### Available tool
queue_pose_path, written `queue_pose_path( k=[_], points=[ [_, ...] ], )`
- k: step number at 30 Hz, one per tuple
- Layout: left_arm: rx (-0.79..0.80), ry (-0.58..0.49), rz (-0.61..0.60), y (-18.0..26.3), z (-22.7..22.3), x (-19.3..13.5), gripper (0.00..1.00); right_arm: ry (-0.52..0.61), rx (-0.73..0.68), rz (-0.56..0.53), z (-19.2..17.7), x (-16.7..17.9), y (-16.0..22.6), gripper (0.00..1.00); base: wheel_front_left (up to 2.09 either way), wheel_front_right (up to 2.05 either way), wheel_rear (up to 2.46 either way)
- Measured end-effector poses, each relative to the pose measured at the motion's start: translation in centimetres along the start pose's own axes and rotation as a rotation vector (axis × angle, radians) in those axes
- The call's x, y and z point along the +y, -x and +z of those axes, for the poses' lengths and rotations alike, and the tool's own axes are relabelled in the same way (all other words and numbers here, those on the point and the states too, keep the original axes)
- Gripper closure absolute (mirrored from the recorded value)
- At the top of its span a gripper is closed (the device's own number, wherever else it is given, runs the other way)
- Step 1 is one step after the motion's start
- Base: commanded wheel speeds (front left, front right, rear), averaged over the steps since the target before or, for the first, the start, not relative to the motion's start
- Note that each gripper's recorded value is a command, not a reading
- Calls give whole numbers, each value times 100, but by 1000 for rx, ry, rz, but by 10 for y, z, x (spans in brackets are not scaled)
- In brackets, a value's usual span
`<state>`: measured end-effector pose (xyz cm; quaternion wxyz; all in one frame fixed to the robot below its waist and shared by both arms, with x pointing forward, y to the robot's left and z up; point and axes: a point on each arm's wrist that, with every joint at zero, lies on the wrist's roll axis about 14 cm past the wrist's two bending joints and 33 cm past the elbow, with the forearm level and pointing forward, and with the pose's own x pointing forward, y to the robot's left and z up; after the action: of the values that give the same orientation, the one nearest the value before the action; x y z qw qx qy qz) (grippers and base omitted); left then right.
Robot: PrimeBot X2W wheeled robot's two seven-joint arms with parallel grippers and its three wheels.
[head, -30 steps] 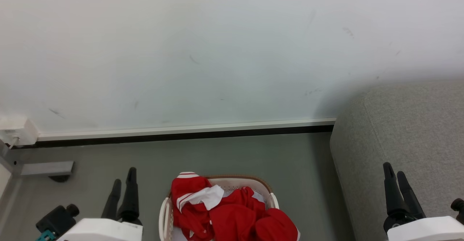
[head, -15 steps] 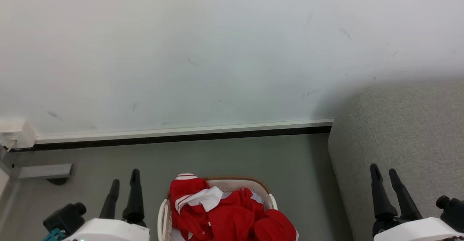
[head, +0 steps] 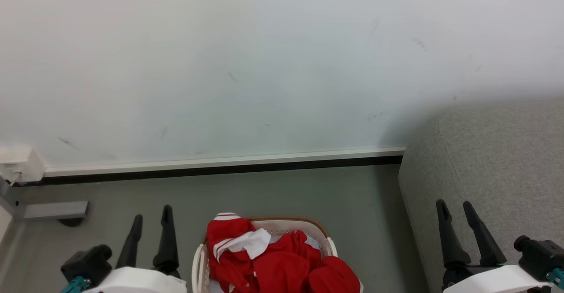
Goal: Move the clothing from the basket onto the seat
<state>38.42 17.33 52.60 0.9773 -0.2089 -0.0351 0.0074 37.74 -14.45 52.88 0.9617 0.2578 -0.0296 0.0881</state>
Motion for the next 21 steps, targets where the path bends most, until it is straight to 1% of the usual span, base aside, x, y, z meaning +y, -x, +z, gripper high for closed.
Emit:
queue_pose_path(
  k=[21],
  points=[
    [-51, -208, -26, 1, 6, -8, 0, 173, -8, 62, -1, 12, 2, 0, 0, 0, 0]
  ],
)
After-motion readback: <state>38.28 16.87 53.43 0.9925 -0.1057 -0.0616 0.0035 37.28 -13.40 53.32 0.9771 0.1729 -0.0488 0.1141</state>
